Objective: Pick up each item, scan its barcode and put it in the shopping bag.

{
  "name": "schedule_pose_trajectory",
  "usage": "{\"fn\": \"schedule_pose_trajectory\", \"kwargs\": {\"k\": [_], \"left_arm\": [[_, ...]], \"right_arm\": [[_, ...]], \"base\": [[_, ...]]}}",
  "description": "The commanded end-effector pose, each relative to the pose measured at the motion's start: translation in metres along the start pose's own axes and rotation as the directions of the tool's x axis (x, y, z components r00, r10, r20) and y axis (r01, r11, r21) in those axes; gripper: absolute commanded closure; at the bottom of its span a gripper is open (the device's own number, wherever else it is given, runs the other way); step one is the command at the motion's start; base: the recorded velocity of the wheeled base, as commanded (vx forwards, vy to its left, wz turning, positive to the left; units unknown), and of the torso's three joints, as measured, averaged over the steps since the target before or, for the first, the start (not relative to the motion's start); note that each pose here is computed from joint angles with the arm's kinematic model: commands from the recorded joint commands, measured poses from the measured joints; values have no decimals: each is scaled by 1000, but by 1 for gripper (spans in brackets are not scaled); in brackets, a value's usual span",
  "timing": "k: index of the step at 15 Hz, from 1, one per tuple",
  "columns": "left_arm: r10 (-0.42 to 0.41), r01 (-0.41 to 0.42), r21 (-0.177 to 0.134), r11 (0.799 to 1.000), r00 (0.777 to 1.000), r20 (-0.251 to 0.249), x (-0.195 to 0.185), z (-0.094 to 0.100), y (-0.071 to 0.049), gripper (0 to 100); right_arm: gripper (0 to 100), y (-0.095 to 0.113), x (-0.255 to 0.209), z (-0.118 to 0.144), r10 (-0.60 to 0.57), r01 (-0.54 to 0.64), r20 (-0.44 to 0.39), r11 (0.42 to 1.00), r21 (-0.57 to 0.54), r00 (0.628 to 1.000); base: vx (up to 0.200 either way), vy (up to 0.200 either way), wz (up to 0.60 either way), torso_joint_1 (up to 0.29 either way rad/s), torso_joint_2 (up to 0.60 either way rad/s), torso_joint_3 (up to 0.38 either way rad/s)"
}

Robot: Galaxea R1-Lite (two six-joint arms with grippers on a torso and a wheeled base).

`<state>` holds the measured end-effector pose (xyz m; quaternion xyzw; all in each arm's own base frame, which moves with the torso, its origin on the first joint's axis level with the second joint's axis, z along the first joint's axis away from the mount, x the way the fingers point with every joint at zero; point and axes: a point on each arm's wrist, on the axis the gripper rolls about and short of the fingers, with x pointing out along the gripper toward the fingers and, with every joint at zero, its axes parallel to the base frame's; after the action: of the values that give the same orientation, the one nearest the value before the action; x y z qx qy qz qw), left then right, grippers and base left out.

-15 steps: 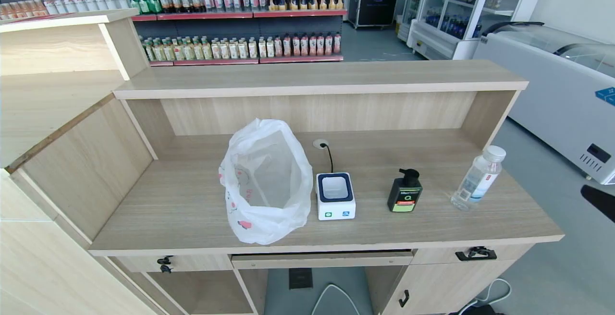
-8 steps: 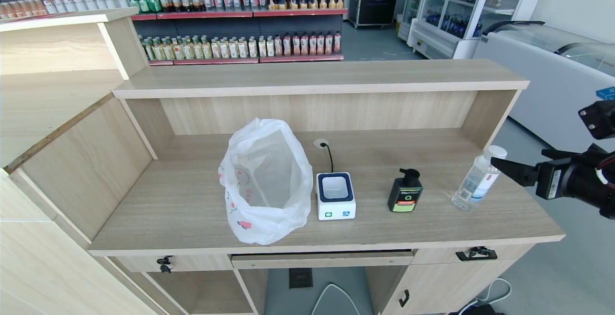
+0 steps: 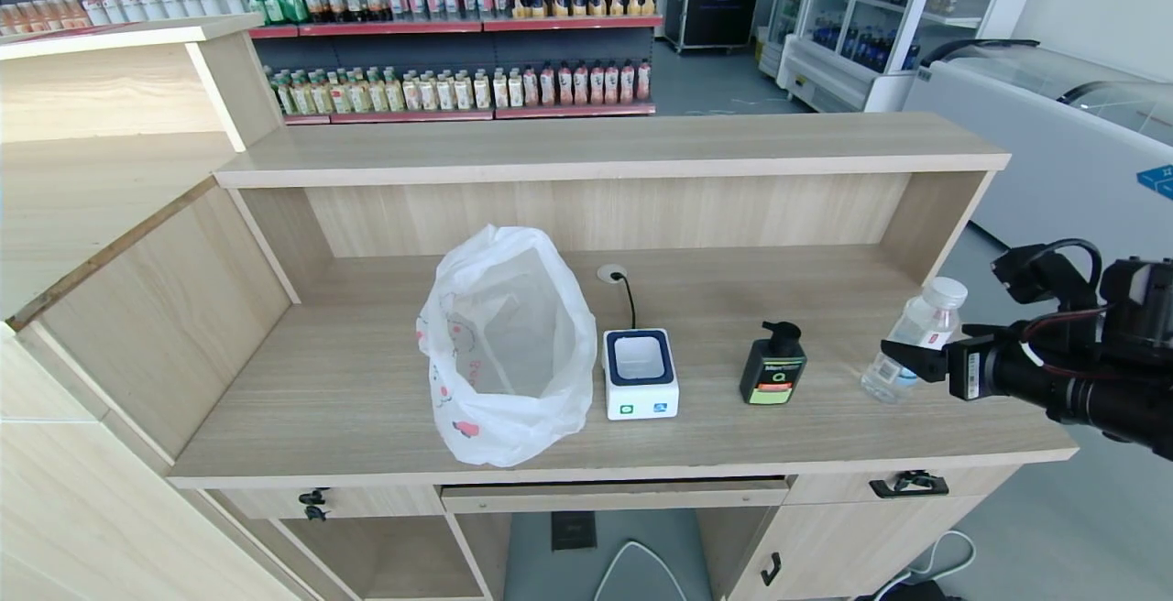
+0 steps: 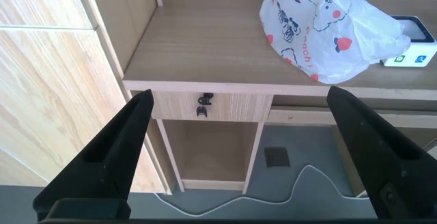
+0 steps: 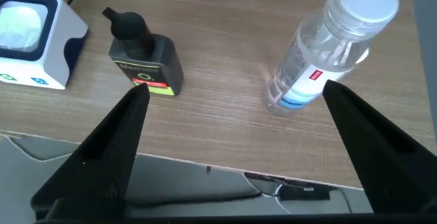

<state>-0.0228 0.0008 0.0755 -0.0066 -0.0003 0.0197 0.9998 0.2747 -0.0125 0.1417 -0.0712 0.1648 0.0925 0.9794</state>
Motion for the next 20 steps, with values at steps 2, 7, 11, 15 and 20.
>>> {"fn": "schedule_pose_trajectory", "kwargs": {"k": [2,7,11,15,20], "left_arm": [[2,-2,-1,1000,1000,0,0,0,0,0],[2,-2,-1,1000,1000,0,0,0,0,0],[1,-1,-1,1000,1000,0,0,0,0,0],[1,-1,-1,1000,1000,0,0,0,0,0],[1,-1,-1,1000,1000,0,0,0,0,0]], "right_arm": [[0,-1,17,-14,50,-49,-52,999,17,997],[0,-2,48,-15,164,-165,-49,986,-14,985],[0,5,61,-25,301,-304,-60,952,-37,952],[0,15,76,-26,352,-355,-59,934,-48,934],[0,21,101,-29,375,-380,-64,918,-110,925]], "base": [[0,0,0,0,0,0],[0,0,0,0,0,0],[0,0,0,0,0,0],[0,0,0,0,0,0],[0,0,0,0,0,0]]}}
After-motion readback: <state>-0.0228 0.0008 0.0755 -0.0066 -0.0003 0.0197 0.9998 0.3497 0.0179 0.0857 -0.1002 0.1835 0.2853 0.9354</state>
